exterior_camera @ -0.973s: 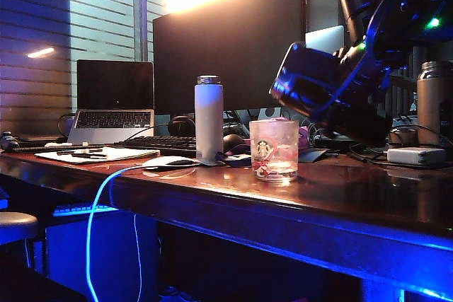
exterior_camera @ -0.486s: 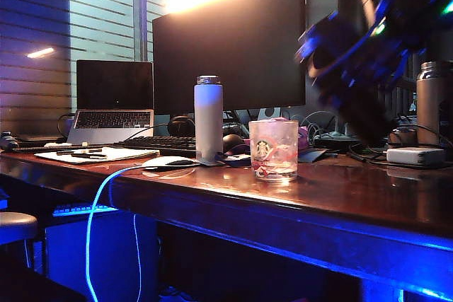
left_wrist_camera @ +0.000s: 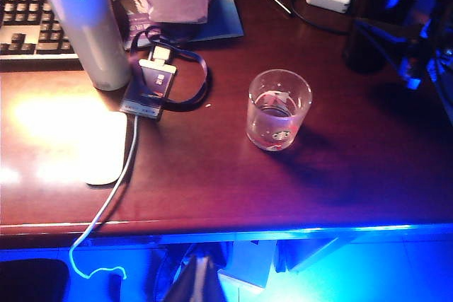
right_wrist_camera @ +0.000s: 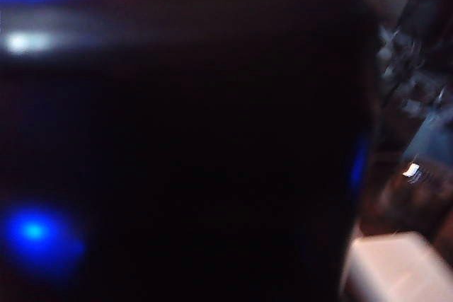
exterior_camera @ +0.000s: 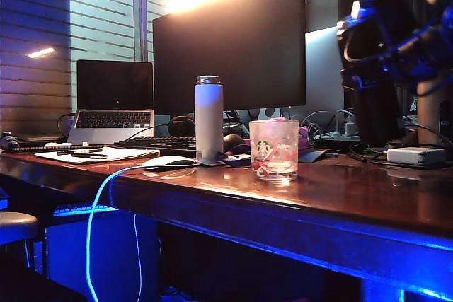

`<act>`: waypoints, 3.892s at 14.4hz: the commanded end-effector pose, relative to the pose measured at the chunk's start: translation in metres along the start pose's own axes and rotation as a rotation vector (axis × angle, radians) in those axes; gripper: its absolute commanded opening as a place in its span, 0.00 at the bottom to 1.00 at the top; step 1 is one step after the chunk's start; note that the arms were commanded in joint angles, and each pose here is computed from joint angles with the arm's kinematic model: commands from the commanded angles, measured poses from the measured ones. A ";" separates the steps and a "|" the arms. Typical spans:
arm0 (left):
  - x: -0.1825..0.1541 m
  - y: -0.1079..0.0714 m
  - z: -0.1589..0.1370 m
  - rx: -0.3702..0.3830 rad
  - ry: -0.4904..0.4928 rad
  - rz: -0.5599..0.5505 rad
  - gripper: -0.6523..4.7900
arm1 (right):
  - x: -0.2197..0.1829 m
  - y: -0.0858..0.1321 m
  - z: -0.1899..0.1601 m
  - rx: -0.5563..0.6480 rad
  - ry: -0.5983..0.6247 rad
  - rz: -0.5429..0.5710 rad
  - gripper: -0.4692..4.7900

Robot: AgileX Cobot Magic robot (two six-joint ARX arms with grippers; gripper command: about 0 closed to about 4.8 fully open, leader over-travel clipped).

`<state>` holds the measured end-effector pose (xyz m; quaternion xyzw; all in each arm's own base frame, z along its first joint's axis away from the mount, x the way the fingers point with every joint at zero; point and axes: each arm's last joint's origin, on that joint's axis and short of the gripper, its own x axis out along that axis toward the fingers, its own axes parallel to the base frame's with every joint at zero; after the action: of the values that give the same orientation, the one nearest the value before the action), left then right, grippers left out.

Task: Pick up the black thermos, pour a little water from inside into the glass cup, then place the black thermos back on the table.

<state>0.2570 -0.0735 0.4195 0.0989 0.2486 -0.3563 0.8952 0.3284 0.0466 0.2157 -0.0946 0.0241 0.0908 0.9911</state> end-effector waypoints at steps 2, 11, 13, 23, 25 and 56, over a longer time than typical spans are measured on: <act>-0.001 -0.001 0.002 0.006 -0.017 -0.001 0.12 | -0.005 -0.005 -0.001 0.101 -0.100 0.056 0.14; -0.001 -0.001 0.002 0.006 -0.017 0.000 0.12 | 0.008 -0.001 -0.029 0.130 -0.065 0.068 0.14; -0.001 -0.001 0.002 0.006 -0.017 -0.001 0.12 | 0.011 0.000 -0.038 0.133 -0.037 0.085 0.14; -0.001 -0.001 0.002 0.006 -0.017 -0.001 0.12 | 0.011 -0.001 -0.045 0.142 0.031 0.090 1.00; -0.001 -0.001 0.002 0.006 -0.017 0.000 0.12 | 0.011 -0.001 -0.045 0.142 0.029 0.090 1.00; -0.001 -0.001 0.002 0.006 -0.017 -0.001 0.12 | -0.222 0.015 -0.078 0.136 0.182 -0.123 0.08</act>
<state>0.2570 -0.0735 0.4195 0.0989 0.2486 -0.3563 0.8952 0.1055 0.0079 0.1528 -0.0389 0.1081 0.0224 0.9931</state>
